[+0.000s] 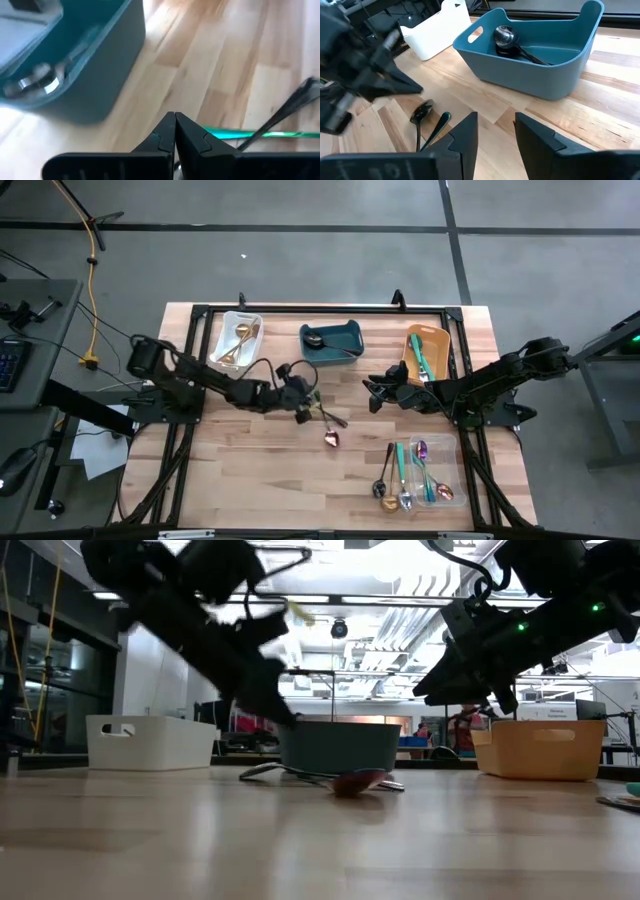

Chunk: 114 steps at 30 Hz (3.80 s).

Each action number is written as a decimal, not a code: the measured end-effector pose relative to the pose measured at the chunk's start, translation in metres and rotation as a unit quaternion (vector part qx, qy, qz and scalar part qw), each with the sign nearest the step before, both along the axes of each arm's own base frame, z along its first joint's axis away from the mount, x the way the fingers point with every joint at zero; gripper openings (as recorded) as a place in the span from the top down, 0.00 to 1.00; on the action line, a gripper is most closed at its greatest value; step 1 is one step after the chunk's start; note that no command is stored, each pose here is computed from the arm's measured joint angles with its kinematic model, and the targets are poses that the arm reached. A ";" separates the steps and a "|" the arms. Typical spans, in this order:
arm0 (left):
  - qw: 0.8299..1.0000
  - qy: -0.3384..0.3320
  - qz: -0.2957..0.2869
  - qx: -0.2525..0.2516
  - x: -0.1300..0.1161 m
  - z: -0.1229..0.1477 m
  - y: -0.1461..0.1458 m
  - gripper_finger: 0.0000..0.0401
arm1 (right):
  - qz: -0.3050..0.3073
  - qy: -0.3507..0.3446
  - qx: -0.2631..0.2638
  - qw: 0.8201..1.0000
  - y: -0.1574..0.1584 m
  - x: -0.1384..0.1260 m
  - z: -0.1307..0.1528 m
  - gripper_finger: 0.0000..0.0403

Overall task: Sort silverware by color (type)
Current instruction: Put the black spoon into the blue bin

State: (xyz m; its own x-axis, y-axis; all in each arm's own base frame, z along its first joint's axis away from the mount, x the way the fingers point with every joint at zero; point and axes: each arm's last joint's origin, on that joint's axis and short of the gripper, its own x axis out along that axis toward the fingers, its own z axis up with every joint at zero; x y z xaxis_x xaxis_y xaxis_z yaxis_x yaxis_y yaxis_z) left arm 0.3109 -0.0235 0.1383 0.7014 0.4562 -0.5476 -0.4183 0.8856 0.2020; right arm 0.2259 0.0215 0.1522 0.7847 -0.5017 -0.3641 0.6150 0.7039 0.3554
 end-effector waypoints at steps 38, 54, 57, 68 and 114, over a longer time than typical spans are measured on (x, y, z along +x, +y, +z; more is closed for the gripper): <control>0.928 0.303 -0.217 -0.018 0.046 0.001 0.027 0.74 | 0.006 0.005 -0.010 1.000 0.000 0.000 0.000 0.69; 0.956 0.249 -0.153 0.014 0.021 0.068 0.032 0.99 | 0.015 0.001 -0.017 1.000 0.000 0.001 0.003 0.69; 0.973 0.186 -0.138 0.016 0.017 0.092 0.035 1.00 | 0.033 0.000 -0.018 0.999 0.001 0.001 0.005 0.69; 0.992 -0.074 -0.098 0.019 -0.021 0.098 0.042 1.00 | 0.132 -0.018 -0.050 0.990 0.014 0.003 0.014 0.69; 0.899 0.272 -0.280 0.200 0.063 0.066 0.179 1.00 | 0.139 -0.034 -0.089 0.986 0.014 0.005 0.021 0.69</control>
